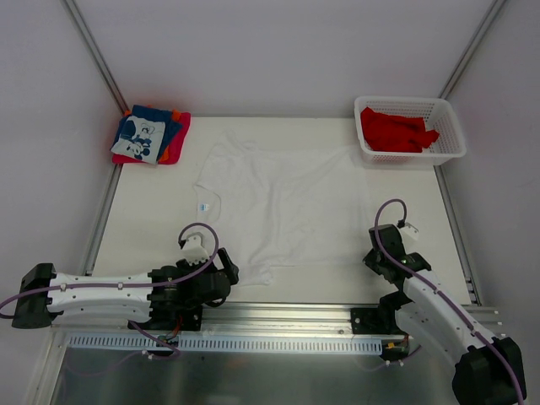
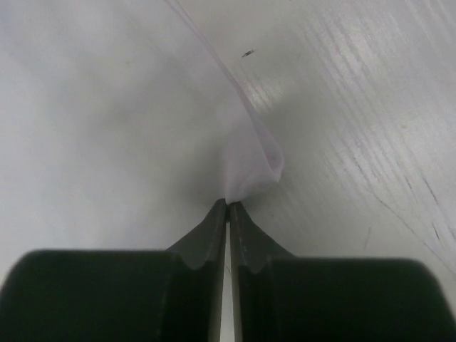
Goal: Fold and stack the t-shirts
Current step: Flatten the tshirt out
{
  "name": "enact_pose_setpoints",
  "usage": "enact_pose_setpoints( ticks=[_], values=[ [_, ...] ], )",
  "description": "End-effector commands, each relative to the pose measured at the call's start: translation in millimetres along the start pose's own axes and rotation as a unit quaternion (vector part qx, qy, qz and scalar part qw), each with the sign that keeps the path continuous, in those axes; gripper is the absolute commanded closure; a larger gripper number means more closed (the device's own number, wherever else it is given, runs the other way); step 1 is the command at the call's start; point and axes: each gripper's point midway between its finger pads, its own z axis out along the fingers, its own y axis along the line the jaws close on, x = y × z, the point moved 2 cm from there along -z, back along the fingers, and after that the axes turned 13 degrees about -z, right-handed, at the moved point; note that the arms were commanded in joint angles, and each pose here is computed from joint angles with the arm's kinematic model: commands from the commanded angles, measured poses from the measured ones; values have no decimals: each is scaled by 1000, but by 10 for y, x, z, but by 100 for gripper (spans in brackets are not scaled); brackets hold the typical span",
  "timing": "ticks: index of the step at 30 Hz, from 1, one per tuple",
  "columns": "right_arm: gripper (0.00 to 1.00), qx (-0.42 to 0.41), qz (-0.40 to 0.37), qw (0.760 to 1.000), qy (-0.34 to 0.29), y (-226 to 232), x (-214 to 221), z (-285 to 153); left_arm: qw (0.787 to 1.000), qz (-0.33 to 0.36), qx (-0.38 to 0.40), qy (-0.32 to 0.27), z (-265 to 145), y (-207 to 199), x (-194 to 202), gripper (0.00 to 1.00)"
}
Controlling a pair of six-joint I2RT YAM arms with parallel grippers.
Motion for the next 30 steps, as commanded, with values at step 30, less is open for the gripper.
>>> enact_pose_setpoints(
  ticks=[30],
  values=[
    [99,-5,9,1000,-20,-43,-65,-101,1000,6,-5,-12,-37,-57,-57,36]
  ],
)
